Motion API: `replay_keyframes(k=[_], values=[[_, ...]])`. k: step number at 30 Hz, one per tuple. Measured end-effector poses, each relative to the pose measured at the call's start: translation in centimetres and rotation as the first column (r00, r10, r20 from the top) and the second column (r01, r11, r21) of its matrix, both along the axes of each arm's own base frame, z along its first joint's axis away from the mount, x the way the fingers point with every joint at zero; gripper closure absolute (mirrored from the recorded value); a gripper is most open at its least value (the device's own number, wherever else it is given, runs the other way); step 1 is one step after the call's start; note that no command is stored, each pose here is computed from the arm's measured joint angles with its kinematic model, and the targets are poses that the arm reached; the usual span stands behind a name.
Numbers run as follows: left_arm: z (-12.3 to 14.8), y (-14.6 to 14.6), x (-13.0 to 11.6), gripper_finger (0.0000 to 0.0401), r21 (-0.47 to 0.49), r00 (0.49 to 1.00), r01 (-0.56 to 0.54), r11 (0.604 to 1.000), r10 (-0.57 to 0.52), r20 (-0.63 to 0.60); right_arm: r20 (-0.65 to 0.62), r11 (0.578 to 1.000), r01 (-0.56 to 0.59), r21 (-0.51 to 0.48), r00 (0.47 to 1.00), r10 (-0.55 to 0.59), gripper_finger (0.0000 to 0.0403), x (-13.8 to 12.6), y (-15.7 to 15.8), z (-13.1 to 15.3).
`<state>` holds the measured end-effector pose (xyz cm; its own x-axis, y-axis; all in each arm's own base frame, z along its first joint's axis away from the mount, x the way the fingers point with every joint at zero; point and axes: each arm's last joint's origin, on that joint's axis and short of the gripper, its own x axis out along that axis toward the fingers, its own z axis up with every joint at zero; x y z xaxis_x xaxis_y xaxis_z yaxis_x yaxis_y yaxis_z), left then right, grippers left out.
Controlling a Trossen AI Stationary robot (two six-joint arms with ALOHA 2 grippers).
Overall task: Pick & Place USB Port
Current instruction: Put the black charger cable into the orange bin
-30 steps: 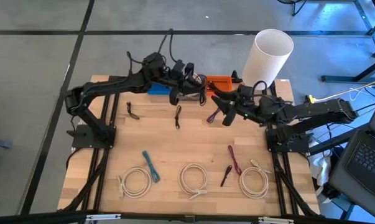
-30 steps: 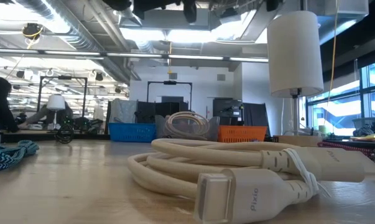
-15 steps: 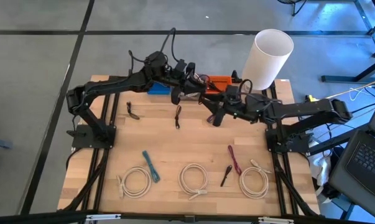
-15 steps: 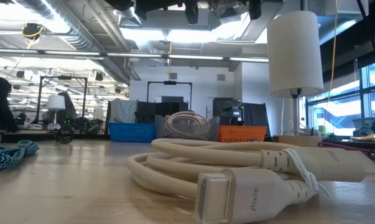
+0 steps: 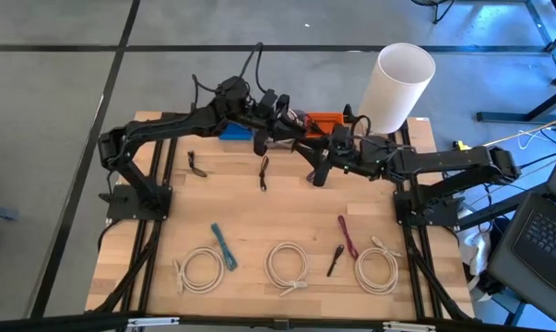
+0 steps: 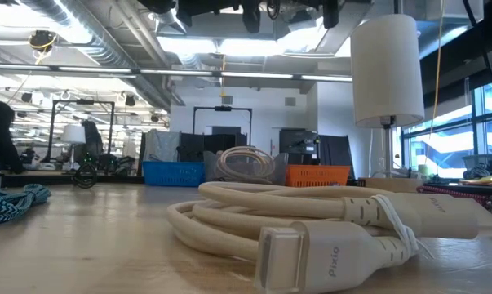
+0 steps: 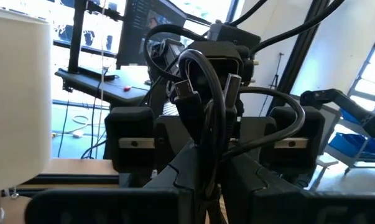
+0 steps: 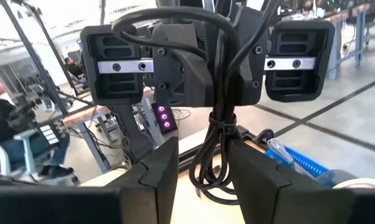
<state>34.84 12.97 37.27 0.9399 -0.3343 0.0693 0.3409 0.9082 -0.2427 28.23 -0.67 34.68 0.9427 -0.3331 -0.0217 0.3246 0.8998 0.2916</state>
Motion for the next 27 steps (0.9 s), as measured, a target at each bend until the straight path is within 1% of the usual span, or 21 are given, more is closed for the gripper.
replay_keyframes(k=[3, 9, 20, 22, 25, 27], values=[[-0.02, -0.23, 0.04, 0.0368, -0.005, 1.0, 0.026, 1.0, -0.026, -0.004, -0.011, 1.0, 0.001, -0.03, 1.0, -0.002, 0.028, 0.0, -0.07, 0.0], [-0.04, -0.33, 0.08, 0.0368, -0.016, 0.999, 0.032, 0.999, -0.032, -0.011, -0.012, 1.0, 0.017, -0.026, 1.0, -0.017, 0.0302, -0.02, -0.51, -0.02], [-0.07, -0.85, 0.24, 0.0368, -0.03, 0.998, 0.056, 0.998, -0.057, -0.019, -0.019, 0.999, 0.026, -0.023, 0.999, -0.027, 0.0313, -0.04, -0.73, -0.09], [-0.09, -0.84, 0.25, 0.0368, -0.021, 0.998, 0.055, 0.998, -0.055, -0.016, -0.017, 0.999, 0.029, -0.02, 0.999, -0.029, 0.0327, -0.04, -0.74, -0.09], [-0.09, -0.84, 0.25, 0.0368, -0.02, 0.998, 0.054, 0.998, -0.054, -0.015, -0.017, 0.999, 0.029, -0.02, 0.999, -0.029, 0.0374, -0.05, -0.74, -0.09], [-0.09, -0.84, 0.25, 0.0368, -0.019, 0.998, 0.055, 0.998, -0.055, -0.015, -0.018, 0.999, 0.024, -0.022, 1.0, -0.024, 0.039, -0.07, -0.74, -0.07]])
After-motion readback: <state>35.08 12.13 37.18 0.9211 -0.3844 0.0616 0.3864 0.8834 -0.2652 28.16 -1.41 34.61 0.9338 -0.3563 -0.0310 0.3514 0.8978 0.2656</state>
